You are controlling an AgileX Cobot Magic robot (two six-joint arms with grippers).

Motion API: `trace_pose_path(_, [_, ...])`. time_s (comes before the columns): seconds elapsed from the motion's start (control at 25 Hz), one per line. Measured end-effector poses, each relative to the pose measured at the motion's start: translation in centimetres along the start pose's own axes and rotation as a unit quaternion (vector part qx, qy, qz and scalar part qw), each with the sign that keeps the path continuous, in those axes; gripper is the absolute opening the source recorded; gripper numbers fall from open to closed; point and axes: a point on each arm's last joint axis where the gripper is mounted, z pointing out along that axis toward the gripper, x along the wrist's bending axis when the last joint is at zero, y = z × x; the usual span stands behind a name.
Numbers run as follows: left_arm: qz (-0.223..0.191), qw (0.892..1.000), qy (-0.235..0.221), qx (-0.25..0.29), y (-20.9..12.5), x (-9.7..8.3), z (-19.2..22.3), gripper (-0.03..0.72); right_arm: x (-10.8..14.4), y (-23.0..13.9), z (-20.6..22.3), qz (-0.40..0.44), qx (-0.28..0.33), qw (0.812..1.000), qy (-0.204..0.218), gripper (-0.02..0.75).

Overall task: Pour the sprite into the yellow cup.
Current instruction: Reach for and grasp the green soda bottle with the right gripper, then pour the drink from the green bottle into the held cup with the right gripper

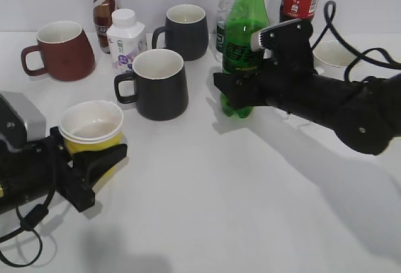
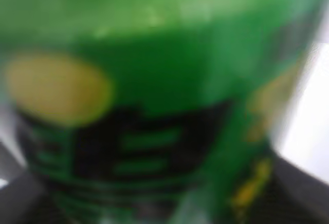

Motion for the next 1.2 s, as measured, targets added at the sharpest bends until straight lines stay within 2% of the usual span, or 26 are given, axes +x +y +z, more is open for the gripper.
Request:
trace_pose_path(0.2, [0.010,1.000,-0.025,0.003,0.0,-0.5,0.0,0.355,-0.2,-0.5,1.2,0.001,0.002,1.000,0.000,0.559])
trace_pose_path(0.28, [0.010,1.000,-0.028,0.003,-0.1,-0.5,0.0,0.355,-0.2,-0.6,1.4,0.000,0.000,1.000,0.001,0.502])
trace_pose_path(0.36, [0.014,0.999,-0.034,0.001,0.1,-0.5,0.1,0.355,-0.2,-0.6,1.5,0.000,-0.001,1.000,0.000,0.409])
trace_pose_path(0.4, [0.018,0.999,-0.038,-0.001,0.2,-0.5,0.2,0.355,-0.3,-0.6,1.5,-0.001,-0.001,1.000,0.000,0.397])
trace_pose_path(0.64, [0.044,0.997,-0.061,-0.029,1.5,-0.6,1.7,0.355,-0.3,-0.3,1.3,-0.056,0.000,0.998,-0.002,0.397])
trace_pose_path(0.84, [0.065,0.992,-0.086,-0.059,3.0,-1.3,3.3,0.354,-0.2,1.4,0.5,-0.150,-0.012,0.989,-0.007,0.397])
trace_pose_path(1.0, [0.044,0.991,-0.104,-0.074,4.2,-1.7,5.0,0.351,0.0,2.3,0.2,-0.231,-0.026,0.973,-0.005,0.397])
trace_pose_path(1.2, [0.028,0.990,-0.119,-0.066,4.1,-2.0,6.8,0.351,0.5,2.2,0.1,-0.343,-0.029,0.939,0.019,0.397])
